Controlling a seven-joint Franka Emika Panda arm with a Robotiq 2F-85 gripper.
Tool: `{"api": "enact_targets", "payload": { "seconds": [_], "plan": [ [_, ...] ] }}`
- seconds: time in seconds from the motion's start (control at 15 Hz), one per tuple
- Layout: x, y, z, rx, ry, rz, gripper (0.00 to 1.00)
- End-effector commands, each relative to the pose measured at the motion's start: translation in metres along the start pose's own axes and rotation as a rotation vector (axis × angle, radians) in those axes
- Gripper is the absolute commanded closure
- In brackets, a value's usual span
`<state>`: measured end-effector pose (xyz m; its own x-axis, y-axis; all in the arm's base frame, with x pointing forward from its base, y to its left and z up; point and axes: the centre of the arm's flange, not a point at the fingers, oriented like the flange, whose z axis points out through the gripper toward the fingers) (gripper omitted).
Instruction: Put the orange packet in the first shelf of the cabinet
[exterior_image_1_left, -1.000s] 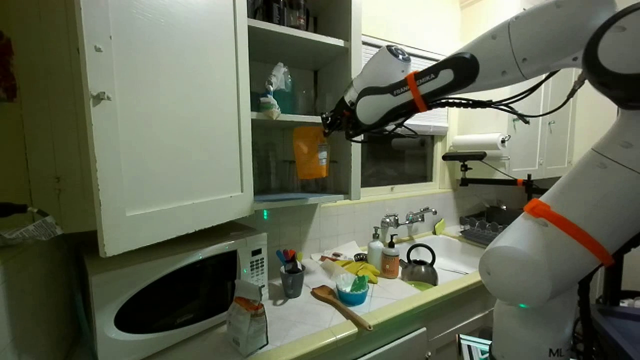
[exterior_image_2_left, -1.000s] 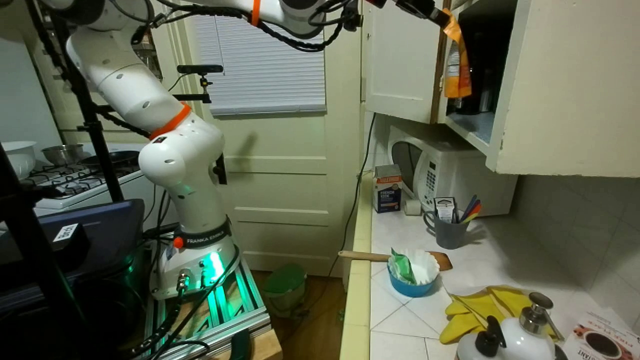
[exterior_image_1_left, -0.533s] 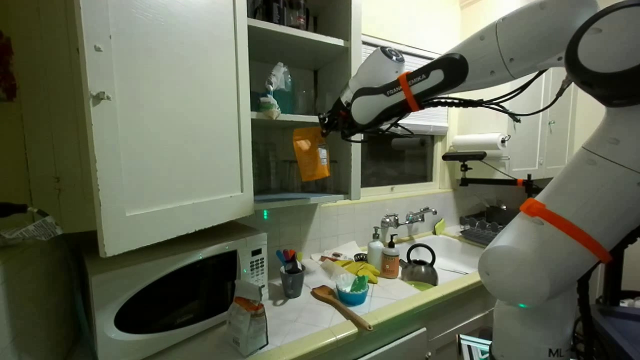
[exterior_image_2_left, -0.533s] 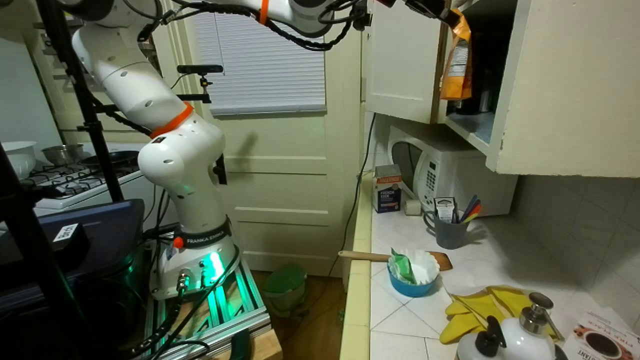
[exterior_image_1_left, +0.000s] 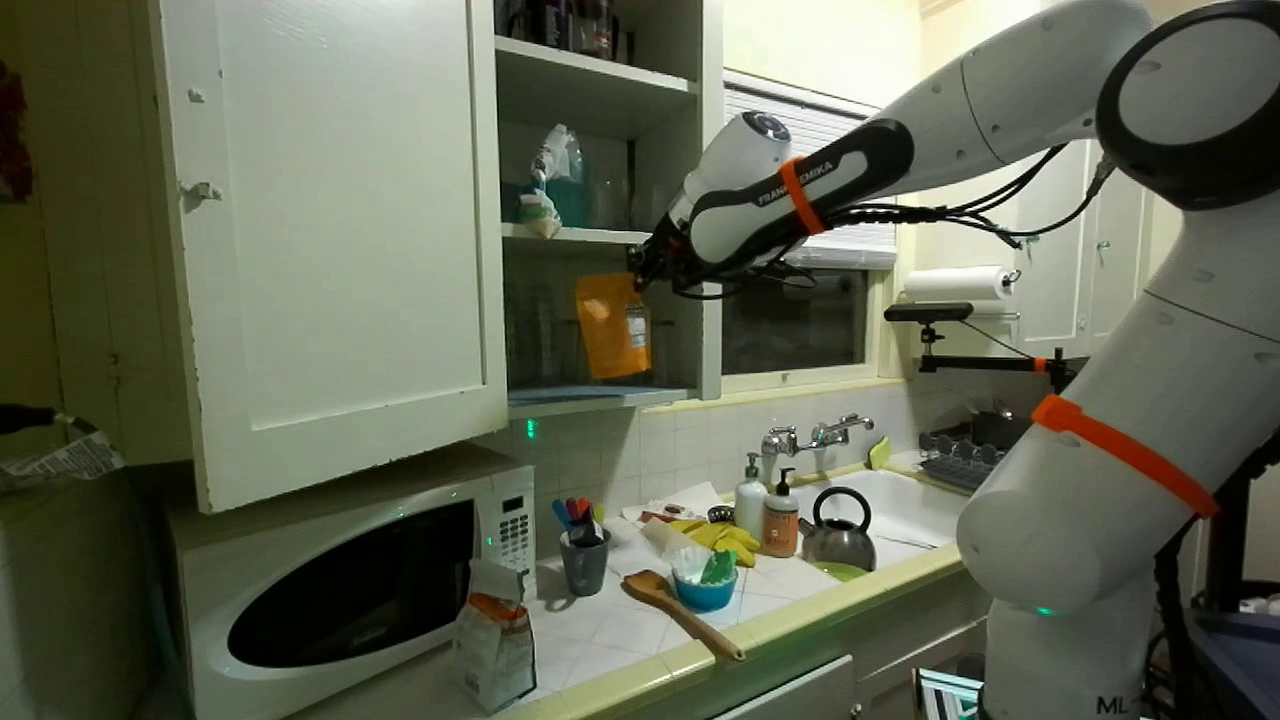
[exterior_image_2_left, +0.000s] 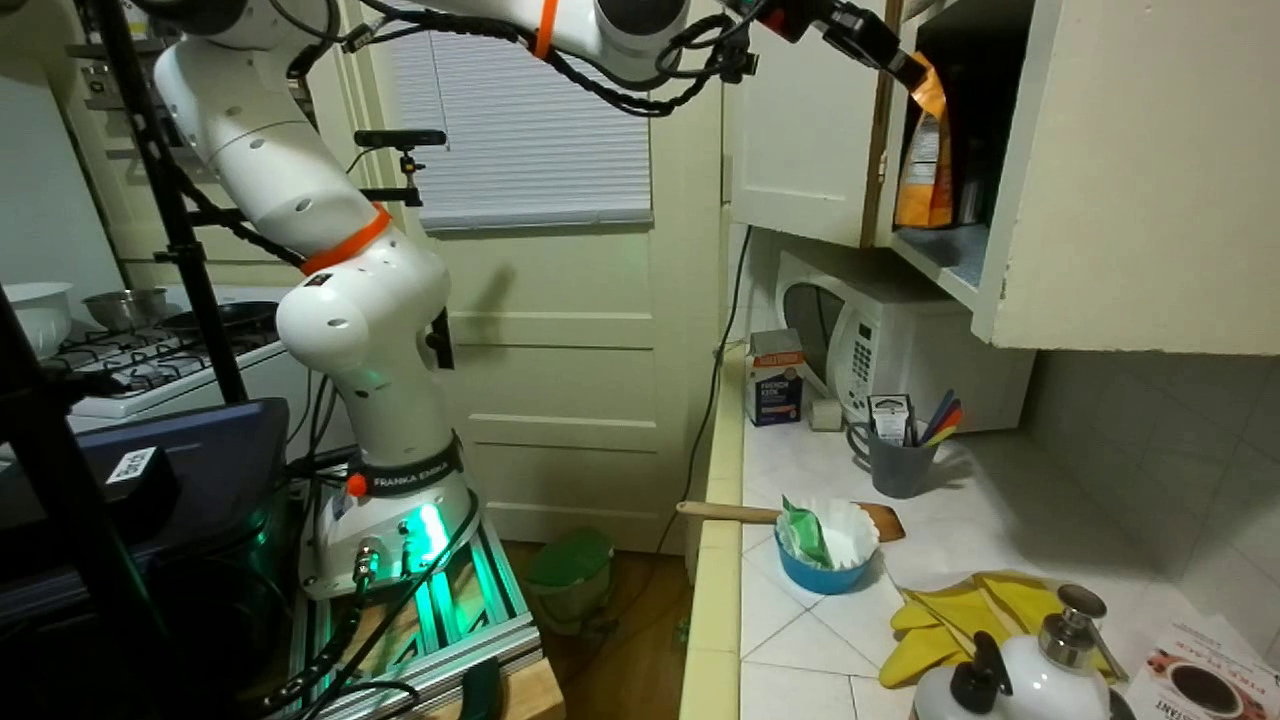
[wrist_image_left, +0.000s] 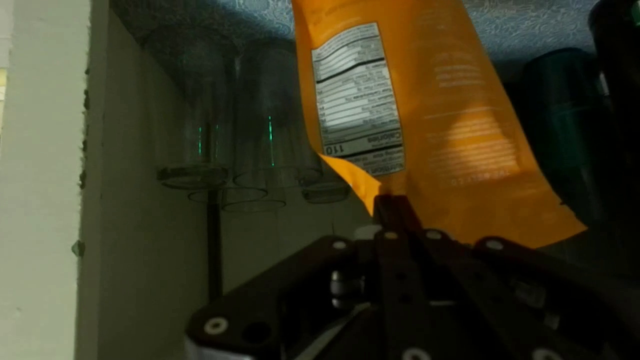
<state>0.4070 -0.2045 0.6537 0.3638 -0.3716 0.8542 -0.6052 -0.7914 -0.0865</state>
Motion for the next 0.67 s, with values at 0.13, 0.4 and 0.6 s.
{"api": "enact_targets", "payload": {
  "seconds": [0.13, 0.4, 0.6],
  "plan": [
    [0.01, -0.015, 0.015, 0.024, 0.02, 0.035, 1.0],
    [0.02, -0.035, 0.029, 0.036, 0.039, 0.05, 1.0],
    [0.025, -0.05, 0.052, 0.032, 0.023, 0.071, 1.0]
  ]
}}
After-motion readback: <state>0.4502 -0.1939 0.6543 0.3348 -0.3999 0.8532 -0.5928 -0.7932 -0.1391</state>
